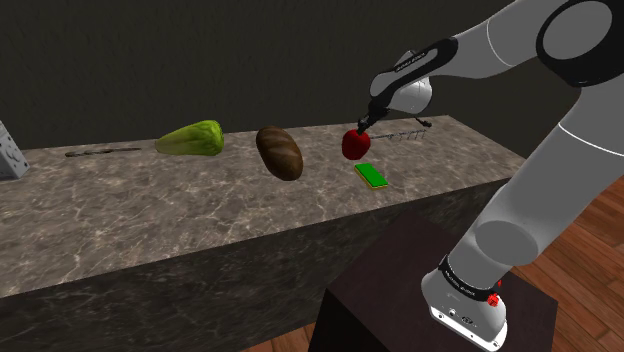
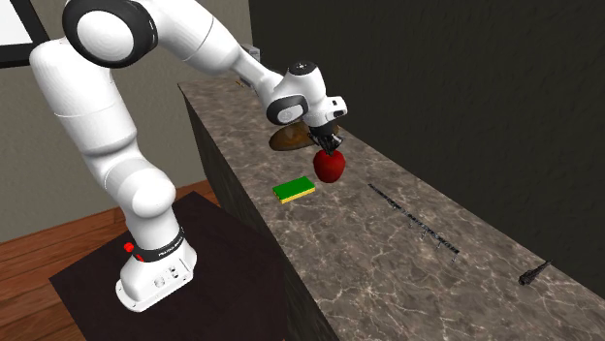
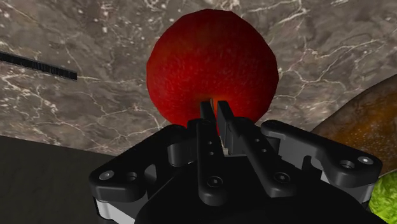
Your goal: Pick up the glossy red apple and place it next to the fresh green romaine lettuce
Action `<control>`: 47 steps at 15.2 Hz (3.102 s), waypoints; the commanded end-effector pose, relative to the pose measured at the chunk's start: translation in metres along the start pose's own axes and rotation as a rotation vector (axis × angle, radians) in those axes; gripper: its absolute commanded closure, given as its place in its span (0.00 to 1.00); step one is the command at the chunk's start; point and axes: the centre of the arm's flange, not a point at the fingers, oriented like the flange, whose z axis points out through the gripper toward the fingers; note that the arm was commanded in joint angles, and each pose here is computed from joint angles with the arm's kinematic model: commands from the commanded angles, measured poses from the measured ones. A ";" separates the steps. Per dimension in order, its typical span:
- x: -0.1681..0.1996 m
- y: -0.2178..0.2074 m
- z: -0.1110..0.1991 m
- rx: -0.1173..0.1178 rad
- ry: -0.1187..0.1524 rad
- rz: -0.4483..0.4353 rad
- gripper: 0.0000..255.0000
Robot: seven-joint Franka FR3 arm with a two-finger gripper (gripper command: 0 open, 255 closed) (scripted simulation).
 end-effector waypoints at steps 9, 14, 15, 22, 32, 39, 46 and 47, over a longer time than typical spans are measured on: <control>0.009 0.001 -0.019 0.001 -0.003 0.000 1.00; 0.019 0.002 -0.043 0.001 -0.003 0.000 1.00; 0.021 0.002 -0.047 0.001 -0.003 0.000 1.00; 0.036 0.004 -0.081 0.001 -0.003 0.000 1.00; 0.058 0.006 -0.129 0.001 -0.003 0.000 1.00; 0.073 0.008 -0.163 0.001 -0.003 0.000 1.00; 0.093 -0.015 -0.182 0.001 -0.003 0.000 1.00; 0.098 -0.027 -0.180 0.001 -0.003 0.000 1.00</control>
